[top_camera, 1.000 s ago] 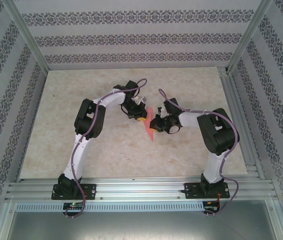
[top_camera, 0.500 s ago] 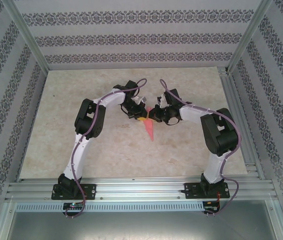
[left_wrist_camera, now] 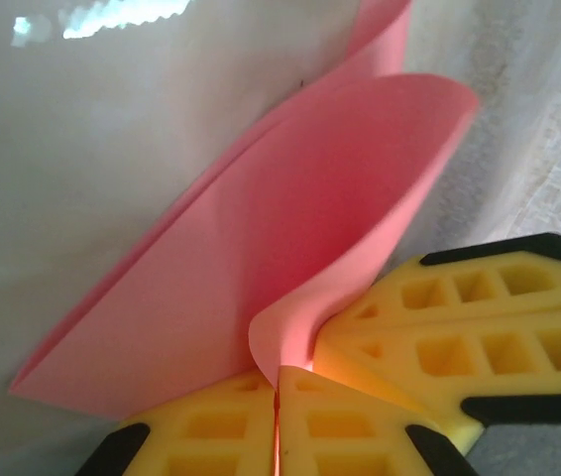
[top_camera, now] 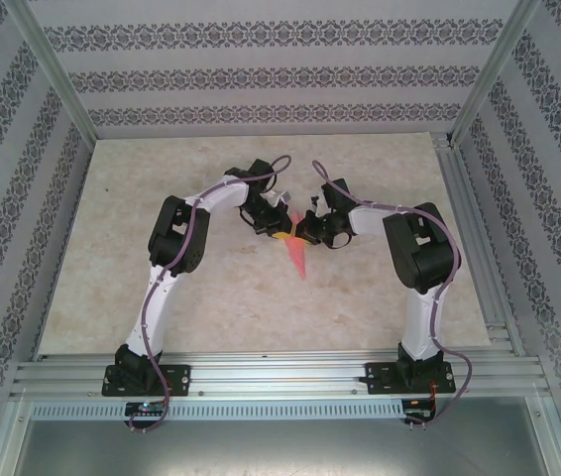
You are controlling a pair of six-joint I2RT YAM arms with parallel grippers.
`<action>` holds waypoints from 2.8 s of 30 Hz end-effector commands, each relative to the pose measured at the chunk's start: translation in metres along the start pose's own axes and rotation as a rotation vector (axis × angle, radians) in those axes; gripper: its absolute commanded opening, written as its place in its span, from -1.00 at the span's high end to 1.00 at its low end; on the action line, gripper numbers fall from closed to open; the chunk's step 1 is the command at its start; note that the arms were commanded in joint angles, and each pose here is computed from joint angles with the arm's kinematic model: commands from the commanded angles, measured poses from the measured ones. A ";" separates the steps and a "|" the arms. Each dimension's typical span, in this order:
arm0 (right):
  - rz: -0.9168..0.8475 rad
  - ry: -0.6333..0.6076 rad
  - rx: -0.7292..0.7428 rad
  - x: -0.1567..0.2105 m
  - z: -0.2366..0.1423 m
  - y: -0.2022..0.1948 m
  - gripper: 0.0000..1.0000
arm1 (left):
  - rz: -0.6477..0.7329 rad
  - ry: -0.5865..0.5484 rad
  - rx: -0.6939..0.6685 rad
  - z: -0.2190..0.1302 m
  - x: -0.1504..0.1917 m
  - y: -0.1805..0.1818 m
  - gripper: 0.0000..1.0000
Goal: Fold a paper plane with a square sheet of paper (pick it up from the middle)
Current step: Fold the wing for the fifth time at the center of the table.
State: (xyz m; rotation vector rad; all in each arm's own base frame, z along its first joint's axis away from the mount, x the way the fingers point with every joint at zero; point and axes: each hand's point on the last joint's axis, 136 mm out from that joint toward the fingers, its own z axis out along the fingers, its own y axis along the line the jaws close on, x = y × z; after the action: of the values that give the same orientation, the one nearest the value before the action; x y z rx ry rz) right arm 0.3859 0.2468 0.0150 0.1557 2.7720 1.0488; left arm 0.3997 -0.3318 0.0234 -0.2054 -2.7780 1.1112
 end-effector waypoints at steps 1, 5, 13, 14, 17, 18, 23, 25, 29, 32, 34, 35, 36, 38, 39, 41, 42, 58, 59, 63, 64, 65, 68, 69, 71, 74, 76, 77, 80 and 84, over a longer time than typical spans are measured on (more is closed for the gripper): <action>-0.007 -0.009 0.099 -0.001 0.000 -0.018 0.87 | -0.002 0.009 -0.031 0.006 -0.004 0.018 0.79; -0.042 -0.061 0.006 -0.015 -0.018 0.013 0.85 | -0.001 0.011 -0.030 0.006 -0.003 0.018 0.78; -0.053 -0.106 -0.064 -0.044 -0.030 0.036 0.85 | -0.003 0.013 -0.032 0.007 -0.003 0.019 0.78; -0.048 -0.110 -0.060 -0.046 -0.028 0.036 0.85 | -0.004 0.013 -0.032 0.007 -0.003 0.019 0.78; -0.042 -0.120 -0.055 -0.051 -0.025 0.033 0.85 | -0.003 0.010 -0.030 0.007 -0.004 0.018 0.78; -0.038 -0.113 -0.051 -0.052 -0.023 0.031 0.85 | -0.004 0.009 -0.029 0.007 -0.004 0.018 0.78; -0.016 -0.087 -0.045 -0.049 -0.009 0.020 0.86 | -0.006 0.013 -0.031 0.008 -0.003 0.019 0.78; -0.011 -0.081 -0.036 -0.047 -0.005 0.016 0.86 | -0.008 0.014 -0.032 0.008 -0.003 0.020 0.78; -0.001 -0.081 0.062 -0.046 0.002 -0.011 0.86 | -0.008 0.015 -0.032 0.009 -0.003 0.021 0.78; 0.013 -0.085 0.077 -0.048 0.005 -0.021 0.87 | -0.007 0.017 -0.035 0.010 -0.002 0.022 0.78; 0.013 -0.084 0.048 -0.051 0.003 -0.015 0.86 | -0.009 0.019 -0.036 0.010 -0.002 0.023 0.78; 0.011 -0.080 0.025 -0.052 0.001 -0.009 0.86 | -0.009 0.020 -0.036 0.011 -0.002 0.023 0.78; 0.008 -0.088 -0.005 -0.055 -0.003 -0.001 0.86 | -0.009 0.020 -0.037 0.011 -0.002 0.023 0.78; -0.008 -0.105 -0.061 -0.060 -0.013 0.018 0.85 | -0.010 0.021 -0.037 0.012 -0.002 0.024 0.78; -0.015 -0.112 -0.082 -0.063 -0.018 0.026 0.85 | -0.011 0.021 -0.037 0.011 -0.002 0.024 0.78; -0.019 -0.126 -0.111 -0.069 -0.025 0.036 0.85 | -0.011 0.020 -0.037 0.011 -0.003 0.025 0.78; -0.025 -0.140 -0.120 -0.072 -0.028 0.039 0.85 | -0.010 0.022 -0.039 0.011 -0.002 0.024 0.78; 0.028 -0.064 0.028 -0.069 0.008 -0.008 0.85 | -0.009 0.026 -0.043 0.011 -0.001 0.026 0.78; 0.042 -0.056 0.054 -0.067 0.011 -0.016 0.86 | -0.009 0.026 -0.044 0.011 -0.001 0.026 0.78; 0.054 -0.061 0.140 -0.066 0.009 -0.032 0.88 | -0.015 0.028 -0.046 0.012 0.000 0.028 0.78; 0.048 -0.063 0.139 -0.067 0.007 -0.030 0.88 | -0.017 0.027 -0.047 0.012 0.000 0.029 0.78; 0.039 -0.064 0.128 -0.069 0.006 -0.026 0.87 | -0.017 0.026 -0.044 0.011 -0.001 0.028 0.78; 0.004 -0.091 0.062 -0.078 -0.005 -0.003 0.86 | -0.015 0.025 -0.043 0.011 -0.001 0.027 0.78; -0.005 -0.097 0.045 -0.080 -0.011 0.005 0.86 | -0.016 0.024 -0.044 0.011 -0.001 0.028 0.77; -0.033 -0.121 -0.001 -0.083 -0.028 0.026 0.83 | -0.015 0.024 -0.042 0.011 -0.001 0.027 0.77; -0.061 -0.167 -0.013 -0.077 -0.052 0.039 0.79 | -0.015 0.019 -0.037 0.010 -0.003 0.025 0.74; -0.056 -0.169 -0.004 -0.065 -0.062 0.037 0.77 | -0.014 0.019 -0.029 0.009 -0.003 0.022 0.74; -0.060 -0.164 -0.007 -0.055 -0.065 0.036 0.77 | -0.011 0.014 -0.023 0.008 -0.004 0.020 0.73; -0.058 -0.136 -0.006 -0.023 -0.068 0.033 0.82 | -0.005 0.005 -0.023 0.005 -0.007 0.018 0.74; -0.024 -0.102 -0.083 0.017 -0.067 0.033 0.86 | -0.008 0.007 -0.027 0.007 -0.007 0.020 0.74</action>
State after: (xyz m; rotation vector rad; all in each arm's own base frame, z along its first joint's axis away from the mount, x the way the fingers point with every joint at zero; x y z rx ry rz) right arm 0.3791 0.2214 0.0947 0.1471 2.6154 1.0340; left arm 0.4019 -0.3343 0.0239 -0.2367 -2.7760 1.1303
